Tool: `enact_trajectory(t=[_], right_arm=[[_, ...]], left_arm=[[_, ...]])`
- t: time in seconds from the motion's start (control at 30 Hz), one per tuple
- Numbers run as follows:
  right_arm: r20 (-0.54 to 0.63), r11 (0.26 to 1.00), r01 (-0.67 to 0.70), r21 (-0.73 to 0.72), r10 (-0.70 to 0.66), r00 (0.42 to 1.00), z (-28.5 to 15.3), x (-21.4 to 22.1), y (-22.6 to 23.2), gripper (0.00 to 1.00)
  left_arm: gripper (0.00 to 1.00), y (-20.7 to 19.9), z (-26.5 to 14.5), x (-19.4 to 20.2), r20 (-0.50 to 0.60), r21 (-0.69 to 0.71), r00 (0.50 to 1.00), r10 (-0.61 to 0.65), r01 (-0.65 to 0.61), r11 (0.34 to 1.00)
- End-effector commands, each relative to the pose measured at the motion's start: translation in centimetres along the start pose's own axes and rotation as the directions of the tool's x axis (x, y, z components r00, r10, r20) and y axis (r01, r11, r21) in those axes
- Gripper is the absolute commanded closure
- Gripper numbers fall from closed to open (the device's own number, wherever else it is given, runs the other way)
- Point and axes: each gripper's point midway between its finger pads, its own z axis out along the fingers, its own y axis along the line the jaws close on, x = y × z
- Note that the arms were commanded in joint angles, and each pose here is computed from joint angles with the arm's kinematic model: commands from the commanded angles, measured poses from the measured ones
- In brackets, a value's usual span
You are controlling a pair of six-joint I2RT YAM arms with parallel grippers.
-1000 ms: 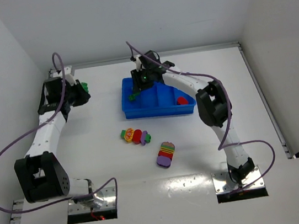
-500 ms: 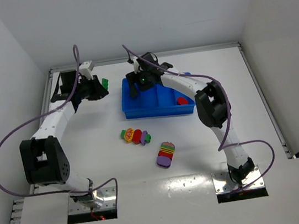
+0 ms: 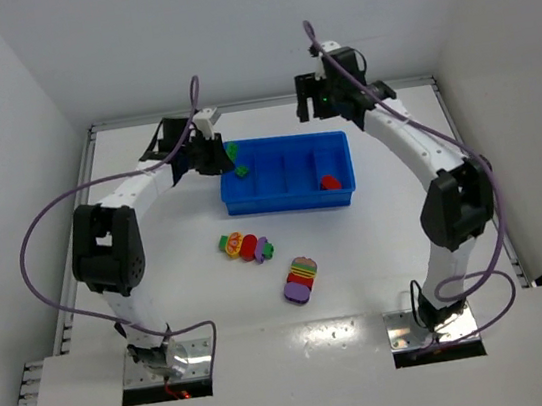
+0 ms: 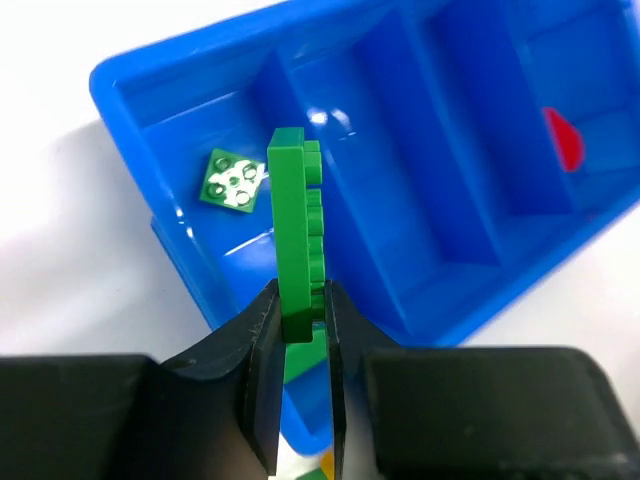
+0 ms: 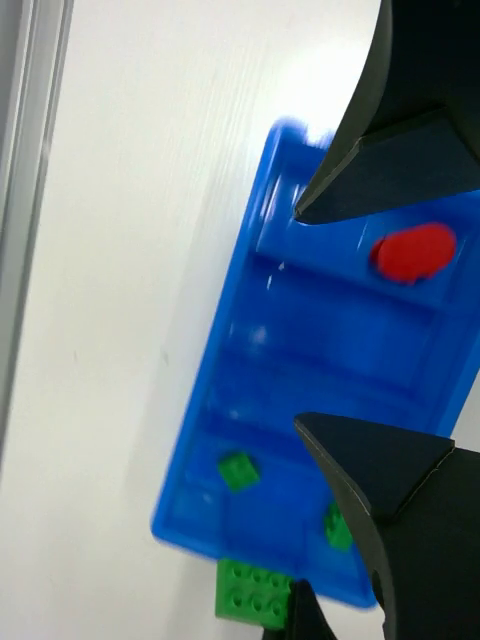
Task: Sort the legos into containers by color
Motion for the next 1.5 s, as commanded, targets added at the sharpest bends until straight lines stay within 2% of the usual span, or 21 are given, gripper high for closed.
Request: enact_trajectory(t=[0.0, 0.2, 0.23, 0.33, 0.47, 0.57, 0.6, 0.67, 0.7, 0.77, 0.83, 0.97, 1.03, 1.07, 1.13, 1.17, 1.2, 1.23, 1.3, 1.33, 1.47], right_arm=[[-0.018, 0.996, -0.008, 0.089, 0.009, 1.000, -1.4, 1.2, -3.7, 0.24], [-0.020, 0.995, -0.040, 0.092, 0.042, 0.999, -2.1, 1.3, -5.8, 0.22], [-0.021, 0.996, -0.040, 0.082, 0.042, 0.999, -2.1, 1.3, -5.6, 0.22], [-0.021, 0.996, -0.047, 0.080, 0.048, 0.999, -2.1, 1.3, -6.0, 0.22], [-0.034, 0.997, -0.044, 0.057, 0.046, 0.998, -2.0, 1.7, -6.0, 0.22], [-0.050, 1.000, 0.005, 0.024, -0.004, 0.999, -2.1, 2.3, -5.7, 0.22], [-0.062, 1.000, 0.027, 0.011, -0.026, 0.998, -2.0, 2.8, -5.6, 0.22], [-0.057, 0.996, 0.080, -0.041, -0.082, 0.995, -2.8, 3.1, -4.5, 0.24], [-0.072, 0.989, 0.127, -0.071, -0.132, 0.989, -2.8, 4.4, -4.1, 0.24], [-0.069, 0.974, 0.152, -0.167, -0.166, 0.984, -3.9, 5.2, -2.6, 0.24], [-0.086, 0.938, 0.203, -0.281, -0.235, 0.968, -4.7, 7.5, -1.3, 0.24], [-0.075, 0.828, 0.279, -0.487, -0.358, 0.931, -7.3, 10.9, 1.6, 0.24], [-0.089, 0.794, 0.289, -0.534, -0.393, 0.915, -8.2, 12.4, 2.4, 0.24], [-0.074, 0.776, 0.317, -0.545, -0.422, 0.904, -8.4, 12.8, 2.8, 0.24], [-0.081, 0.772, 0.327, -0.546, -0.437, 0.896, -8.7, 13.3, 2.8, 0.24], [-0.090, 0.775, 0.337, -0.534, -0.448, 0.889, -8.5, 13.7, 2.5, 0.24], [-0.090, 0.775, 0.337, -0.534, -0.448, 0.889, -8.5, 13.7, 2.4, 0.24], [-0.090, 0.775, 0.337, -0.534, -0.448, 0.889, -8.5, 13.7, 2.4, 0.24], [-0.094, 0.778, 0.346, -0.525, -0.457, 0.885, -8.4, 13.8, 2.5, 0.24], [-0.094, 0.778, 0.346, -0.525, -0.457, 0.885, -8.4, 13.8, 2.5, 0.24], [-0.093, 0.786, 0.357, -0.505, -0.461, 0.883, -8.5, 13.5, 2.1, 0.24]], left_arm=[[0.80, 0.7, 1.1, -1.9, 0.047, -0.054, 0.999, 0.009, -0.007, 0.999], [0.70, 1.3, 3.6, -1.0, 0.009, -0.094, 1.000, -0.003, 0.004, 0.996], [0.64, 1.4, 3.7, -1.1, 0.006, -0.094, 1.000, -0.014, 0.014, 0.995], [0.56, 1.3, 4.3, -1.0, -0.006, -0.098, 1.000, -0.013, 0.013, 0.995], [0.53, 1.1, 4.3, -1.4, 0.003, -0.113, 1.000, -0.014, 0.015, 0.994], [0.53, -0.8, 1.2, -4.5, 0.087, -0.101, 0.996, 0.024, -0.015, 0.995], [0.53, -0.6, 1.3, -4.1, 0.077, -0.103, 0.996, 0.036, -0.028, 0.994], [0.49, -2.5, -1.9, -6.8, 0.161, -0.092, 0.981, 0.108, -0.094, 0.991], [0.47, -2.7, -2.9, -6.9, 0.170, -0.086, 0.977, 0.131, -0.118, 0.989], [0.34, -3.9, -6.0, -7.3, 0.190, -0.066, 0.962, 0.196, -0.187, 0.980], [0.18, -2.8, -7.5, -5.3, 0.142, -0.091, 0.972, 0.185, -0.174, 0.981], [0.10, -1.8, -10.5, -1.1, 0.039, -0.041, 0.981, 0.190, -0.188, 0.981], [0.05, -3.4, -11.9, 1.6, -0.014, 0.095, 0.964, 0.264, -0.261, 0.961], [0.06, -4.2, -12.7, 4.9, -0.081, 0.210, 0.911, 0.405, -0.382, 0.900], [0.11, -4.1, -13.3, 9.4, -0.149, 0.287, 0.838, 0.524, -0.471, 0.834], [0.11, -3.6, -14.0, 11.3, -0.164, 0.317, 0.750, 0.641, -0.576, 0.754], [0.11, -3.0, -14.2, 14.4, -0.207, 0.359, 0.713, 0.670, -0.582, 0.730], [0.11, -2.8, -14.3, 15.4, -0.186, 0.397, 0.622, 0.760, -0.660, 0.637], [0.11, -2.1, -14.5, 18.3, -0.193, 0.455, 0.545, 0.816, -0.687, 0.566], [0.11, -1.8, -14.3, 18.7, -0.153, 0.484, 0.476, 0.866, -0.728, 0.486], [0.15, -0.8, -12.3, 17.8, -0.085, 0.433, 0.413, 0.907, -0.805, 0.407]])
